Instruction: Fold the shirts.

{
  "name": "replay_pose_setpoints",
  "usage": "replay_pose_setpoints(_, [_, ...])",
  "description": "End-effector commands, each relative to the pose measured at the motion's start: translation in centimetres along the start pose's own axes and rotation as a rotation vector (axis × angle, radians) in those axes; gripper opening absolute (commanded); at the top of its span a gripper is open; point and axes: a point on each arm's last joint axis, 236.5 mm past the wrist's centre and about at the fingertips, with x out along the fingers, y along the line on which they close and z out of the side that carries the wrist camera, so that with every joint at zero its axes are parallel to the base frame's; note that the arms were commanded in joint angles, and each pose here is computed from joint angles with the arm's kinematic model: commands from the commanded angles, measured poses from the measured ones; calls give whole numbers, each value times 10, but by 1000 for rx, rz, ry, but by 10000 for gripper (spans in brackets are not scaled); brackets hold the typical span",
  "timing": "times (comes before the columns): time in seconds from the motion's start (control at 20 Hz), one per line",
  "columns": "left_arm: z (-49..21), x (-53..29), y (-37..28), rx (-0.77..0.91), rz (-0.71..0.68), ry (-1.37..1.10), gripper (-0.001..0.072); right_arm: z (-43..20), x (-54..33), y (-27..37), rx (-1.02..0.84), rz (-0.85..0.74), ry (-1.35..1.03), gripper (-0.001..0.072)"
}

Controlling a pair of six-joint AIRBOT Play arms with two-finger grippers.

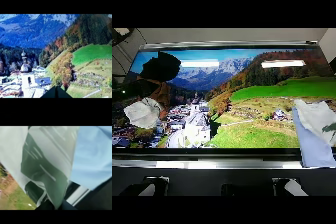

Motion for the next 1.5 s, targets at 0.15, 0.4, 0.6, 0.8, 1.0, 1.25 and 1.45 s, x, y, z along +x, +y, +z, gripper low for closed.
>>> replay_pose_setpoints(0.15, [0,0,0,2,0,1,29,-36,86,-59,23,-183,147,51])
replay_pose_setpoints(0.4, [1,0,0,1,0,-5,29,-35,110,-71,-16,-211,131,52])
replay_pose_setpoints(0.6, [2,0,0,1,1,-7,28,-30,110,-70,-21,-209,111,53])
replay_pose_setpoints(0.8, [2,0,0,1,1,-8,28,-30,102,-73,-55,-222,105,704])
replay_pose_setpoints(1.0, [33,-16,-11,26,-1,-94,27,63,-8,-46,-161,-209,-320,703])
replay_pose_setpoints(1.25, [141,-77,-36,188,96,-416,24,102,-245,147,-429,292,-1100,682])
replay_pose_setpoints(1.45, [85,-40,48,232,538,-43,27,-27,-169,280,-800,471,-754,681])
